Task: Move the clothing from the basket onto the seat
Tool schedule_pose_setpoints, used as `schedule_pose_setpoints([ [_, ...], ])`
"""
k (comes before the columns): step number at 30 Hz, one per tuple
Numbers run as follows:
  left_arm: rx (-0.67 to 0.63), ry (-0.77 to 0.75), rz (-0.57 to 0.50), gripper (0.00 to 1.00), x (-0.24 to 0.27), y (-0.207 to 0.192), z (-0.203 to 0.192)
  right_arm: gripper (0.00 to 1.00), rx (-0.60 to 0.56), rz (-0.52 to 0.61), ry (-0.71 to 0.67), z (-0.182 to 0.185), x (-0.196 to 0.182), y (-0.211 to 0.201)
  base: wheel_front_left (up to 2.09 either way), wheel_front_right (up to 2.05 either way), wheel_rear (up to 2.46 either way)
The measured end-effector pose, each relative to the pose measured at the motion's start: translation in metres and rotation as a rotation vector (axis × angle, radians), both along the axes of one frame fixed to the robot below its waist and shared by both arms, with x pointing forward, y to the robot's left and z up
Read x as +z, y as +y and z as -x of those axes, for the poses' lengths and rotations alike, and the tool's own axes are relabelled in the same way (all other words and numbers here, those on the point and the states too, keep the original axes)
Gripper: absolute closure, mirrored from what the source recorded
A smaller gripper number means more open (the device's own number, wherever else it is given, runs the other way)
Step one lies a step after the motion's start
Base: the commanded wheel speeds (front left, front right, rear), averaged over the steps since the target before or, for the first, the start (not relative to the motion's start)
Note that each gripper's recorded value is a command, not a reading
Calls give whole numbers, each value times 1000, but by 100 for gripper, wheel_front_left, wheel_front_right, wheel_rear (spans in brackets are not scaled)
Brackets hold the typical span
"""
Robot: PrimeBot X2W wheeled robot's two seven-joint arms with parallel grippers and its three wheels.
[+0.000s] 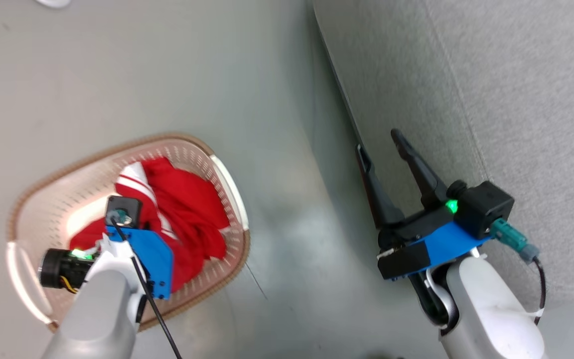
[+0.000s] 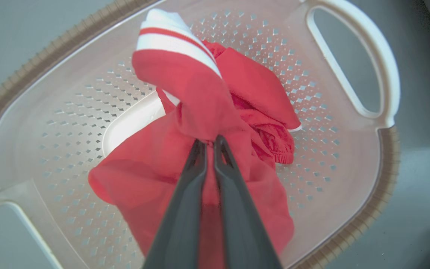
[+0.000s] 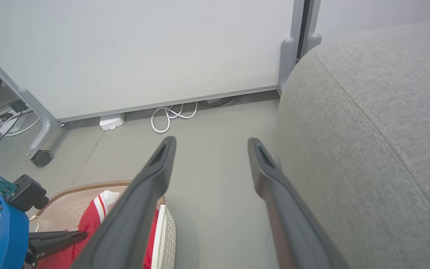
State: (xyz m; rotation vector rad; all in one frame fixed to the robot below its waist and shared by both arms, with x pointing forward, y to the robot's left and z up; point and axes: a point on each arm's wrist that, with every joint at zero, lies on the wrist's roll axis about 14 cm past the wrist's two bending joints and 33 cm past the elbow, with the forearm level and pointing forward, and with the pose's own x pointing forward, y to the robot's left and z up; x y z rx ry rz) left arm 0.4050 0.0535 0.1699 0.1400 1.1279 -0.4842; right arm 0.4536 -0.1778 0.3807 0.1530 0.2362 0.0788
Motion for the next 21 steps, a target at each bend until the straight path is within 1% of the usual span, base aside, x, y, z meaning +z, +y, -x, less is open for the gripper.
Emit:
schedule_pose_setpoints([
  [6, 42, -132, 137, 100, 66, -20, -3, 0, 25, 10, -54, 19, 32, 11, 0, 0, 0],
  [9, 39, -221, 197, 100, 102, -29, -7, 0, 25, 11, -79, 31, 45, 13, 0, 0, 0],
  [16, 57, -492, 331, 100, 200, -42, -24, 0, 62, 8, -127, 59, 75, 28, 0, 0, 0],
  [21, 58, -667, 426, 100, 270, -51, -28, 0, 109, 7, -186, 73, 101, 45, 0, 0, 0],
])
